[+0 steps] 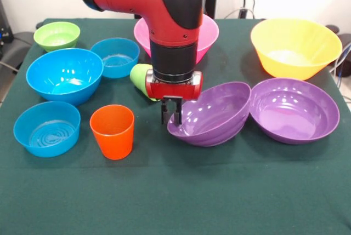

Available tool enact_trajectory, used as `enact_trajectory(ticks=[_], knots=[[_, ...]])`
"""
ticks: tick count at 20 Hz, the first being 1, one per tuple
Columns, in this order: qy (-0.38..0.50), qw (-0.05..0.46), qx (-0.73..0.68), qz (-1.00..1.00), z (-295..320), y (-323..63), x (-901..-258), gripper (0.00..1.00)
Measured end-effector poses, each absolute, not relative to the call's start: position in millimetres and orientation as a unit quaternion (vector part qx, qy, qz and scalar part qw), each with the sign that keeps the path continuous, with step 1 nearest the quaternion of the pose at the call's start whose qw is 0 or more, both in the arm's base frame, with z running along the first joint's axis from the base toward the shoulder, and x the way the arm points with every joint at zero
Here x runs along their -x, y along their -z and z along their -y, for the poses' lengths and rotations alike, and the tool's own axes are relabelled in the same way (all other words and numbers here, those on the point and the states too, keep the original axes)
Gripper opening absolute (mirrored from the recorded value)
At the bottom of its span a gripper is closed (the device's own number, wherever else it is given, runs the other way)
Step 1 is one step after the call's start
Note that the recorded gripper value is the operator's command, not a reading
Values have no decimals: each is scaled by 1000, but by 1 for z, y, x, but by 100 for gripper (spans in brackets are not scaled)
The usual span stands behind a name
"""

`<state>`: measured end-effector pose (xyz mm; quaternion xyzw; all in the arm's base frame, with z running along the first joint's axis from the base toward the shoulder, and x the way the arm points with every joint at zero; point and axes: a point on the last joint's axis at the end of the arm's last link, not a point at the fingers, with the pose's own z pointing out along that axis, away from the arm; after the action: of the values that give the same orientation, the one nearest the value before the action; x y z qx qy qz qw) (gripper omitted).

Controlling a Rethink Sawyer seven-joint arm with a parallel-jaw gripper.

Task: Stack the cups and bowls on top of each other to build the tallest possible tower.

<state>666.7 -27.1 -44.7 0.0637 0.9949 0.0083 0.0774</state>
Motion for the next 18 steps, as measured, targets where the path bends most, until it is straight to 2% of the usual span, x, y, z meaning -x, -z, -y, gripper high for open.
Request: enact_trajectory(ticks=[9, 18], knots=[[-46, 80, -94, -991, 37, 47, -663, 0], [-160, 83, -164, -970, 58, 42, -675, 0]])
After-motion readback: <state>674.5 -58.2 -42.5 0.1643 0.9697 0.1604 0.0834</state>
